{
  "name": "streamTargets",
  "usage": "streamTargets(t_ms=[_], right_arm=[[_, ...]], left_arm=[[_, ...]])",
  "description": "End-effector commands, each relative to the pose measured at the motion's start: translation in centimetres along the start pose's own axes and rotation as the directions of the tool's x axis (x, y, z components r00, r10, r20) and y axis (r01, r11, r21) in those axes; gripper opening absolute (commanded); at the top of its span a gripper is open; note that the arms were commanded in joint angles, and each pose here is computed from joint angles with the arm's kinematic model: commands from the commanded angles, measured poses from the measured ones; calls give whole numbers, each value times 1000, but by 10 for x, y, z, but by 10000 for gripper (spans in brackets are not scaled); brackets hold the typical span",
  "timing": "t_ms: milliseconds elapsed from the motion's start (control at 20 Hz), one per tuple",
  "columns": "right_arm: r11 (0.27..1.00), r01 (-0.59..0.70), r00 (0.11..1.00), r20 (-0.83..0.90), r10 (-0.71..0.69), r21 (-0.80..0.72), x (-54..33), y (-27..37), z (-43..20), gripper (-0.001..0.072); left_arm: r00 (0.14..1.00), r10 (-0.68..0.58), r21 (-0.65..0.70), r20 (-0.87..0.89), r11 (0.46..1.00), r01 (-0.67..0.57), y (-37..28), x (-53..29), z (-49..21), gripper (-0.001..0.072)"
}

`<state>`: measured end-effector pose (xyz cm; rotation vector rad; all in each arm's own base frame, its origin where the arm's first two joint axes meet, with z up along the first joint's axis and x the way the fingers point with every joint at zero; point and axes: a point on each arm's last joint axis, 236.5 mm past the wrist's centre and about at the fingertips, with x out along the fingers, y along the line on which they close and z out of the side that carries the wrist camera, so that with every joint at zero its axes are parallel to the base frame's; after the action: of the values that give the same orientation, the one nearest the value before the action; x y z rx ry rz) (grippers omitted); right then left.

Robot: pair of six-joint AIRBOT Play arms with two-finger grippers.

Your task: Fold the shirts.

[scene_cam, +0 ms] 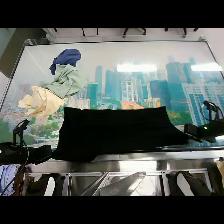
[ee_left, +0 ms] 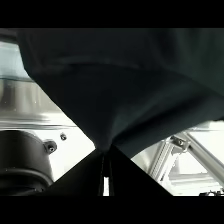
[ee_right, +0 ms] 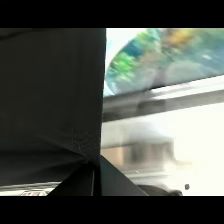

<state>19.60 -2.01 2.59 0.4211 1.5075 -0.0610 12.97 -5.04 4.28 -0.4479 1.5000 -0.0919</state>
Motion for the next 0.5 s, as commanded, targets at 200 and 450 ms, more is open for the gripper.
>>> streamTargets(t_ms=[200,450], right_arm=[[997,43,999,25,-45,58,16,-13,27,24],[994,-75,997,10,74,80,55,1,93,24]], left_arm=[[998,14,164,-59,986,-4,-42,1,97,17],[972,180,279,-152,951,-133,-39,47,208,18]])
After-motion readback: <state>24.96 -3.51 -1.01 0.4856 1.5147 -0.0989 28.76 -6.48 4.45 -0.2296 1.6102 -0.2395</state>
